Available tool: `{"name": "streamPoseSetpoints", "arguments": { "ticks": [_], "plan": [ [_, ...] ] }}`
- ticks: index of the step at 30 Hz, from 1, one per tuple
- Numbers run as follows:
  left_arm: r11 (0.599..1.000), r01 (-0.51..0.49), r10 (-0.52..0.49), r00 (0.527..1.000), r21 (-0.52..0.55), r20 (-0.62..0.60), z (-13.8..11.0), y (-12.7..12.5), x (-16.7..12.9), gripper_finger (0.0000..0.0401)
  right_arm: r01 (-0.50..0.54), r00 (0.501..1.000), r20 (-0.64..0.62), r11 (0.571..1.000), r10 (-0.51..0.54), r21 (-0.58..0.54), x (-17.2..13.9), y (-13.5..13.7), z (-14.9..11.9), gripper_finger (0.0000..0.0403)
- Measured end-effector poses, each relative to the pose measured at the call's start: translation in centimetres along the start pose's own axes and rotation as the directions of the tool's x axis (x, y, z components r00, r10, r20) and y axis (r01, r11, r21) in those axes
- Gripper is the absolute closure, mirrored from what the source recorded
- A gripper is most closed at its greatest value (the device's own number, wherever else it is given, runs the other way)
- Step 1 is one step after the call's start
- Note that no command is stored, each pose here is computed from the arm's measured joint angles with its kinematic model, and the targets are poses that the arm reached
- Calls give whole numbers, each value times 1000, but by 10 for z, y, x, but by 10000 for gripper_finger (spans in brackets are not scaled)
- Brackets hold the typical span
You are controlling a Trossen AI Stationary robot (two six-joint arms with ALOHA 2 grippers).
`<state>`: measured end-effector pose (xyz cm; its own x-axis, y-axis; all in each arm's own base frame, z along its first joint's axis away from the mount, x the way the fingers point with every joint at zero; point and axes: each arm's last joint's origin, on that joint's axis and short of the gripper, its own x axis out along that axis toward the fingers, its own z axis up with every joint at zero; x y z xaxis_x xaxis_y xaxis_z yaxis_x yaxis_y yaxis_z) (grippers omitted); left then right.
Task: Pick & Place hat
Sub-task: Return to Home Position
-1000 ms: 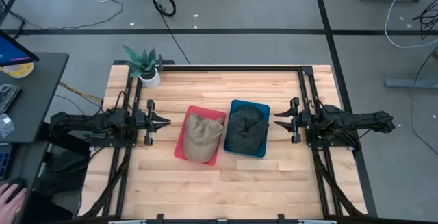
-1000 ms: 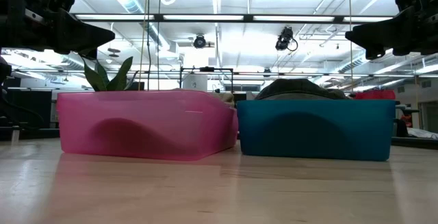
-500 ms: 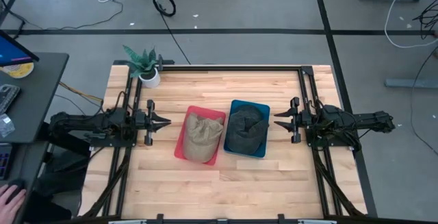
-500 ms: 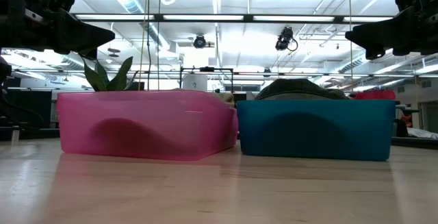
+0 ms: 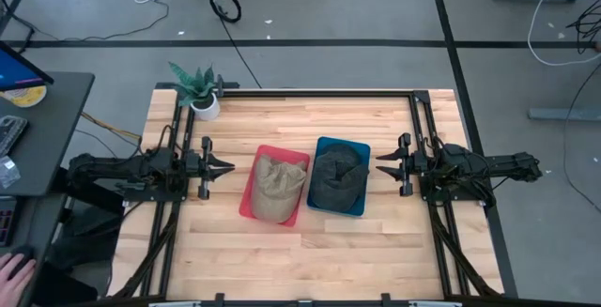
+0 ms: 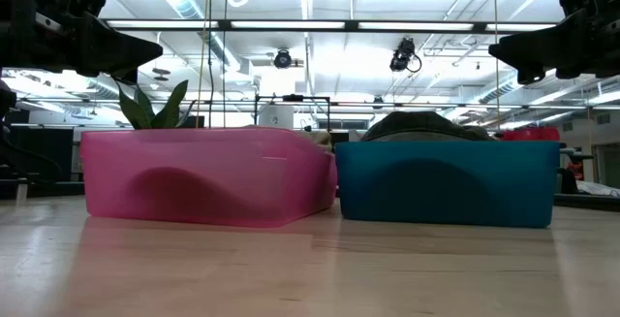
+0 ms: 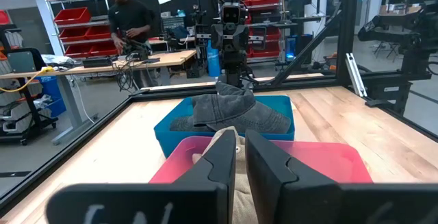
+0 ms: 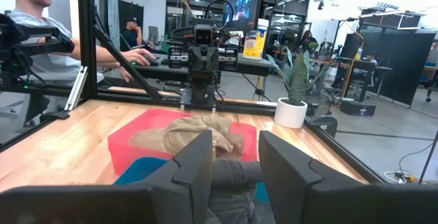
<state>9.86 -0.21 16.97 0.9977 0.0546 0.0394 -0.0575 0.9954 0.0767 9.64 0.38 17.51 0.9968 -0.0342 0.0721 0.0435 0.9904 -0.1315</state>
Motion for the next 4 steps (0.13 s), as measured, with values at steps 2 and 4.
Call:
{"name": "streamPoseSetpoints", "arguments": {
  "ticks": [2, 4],
  "plan": [
    [1000, 0, 0, 1000, 0, 0, 0, 0, 0, 362, 0, 1000, -1, 1000, 0, 0, 0, 0, 0, 279],
    [1000, 0, 0, 1000, 0, 0, 0, 0, 0, 362, 0, 1000, -1, 1000, 0, 0, 0, 0, 0, 279]
  ]
}}
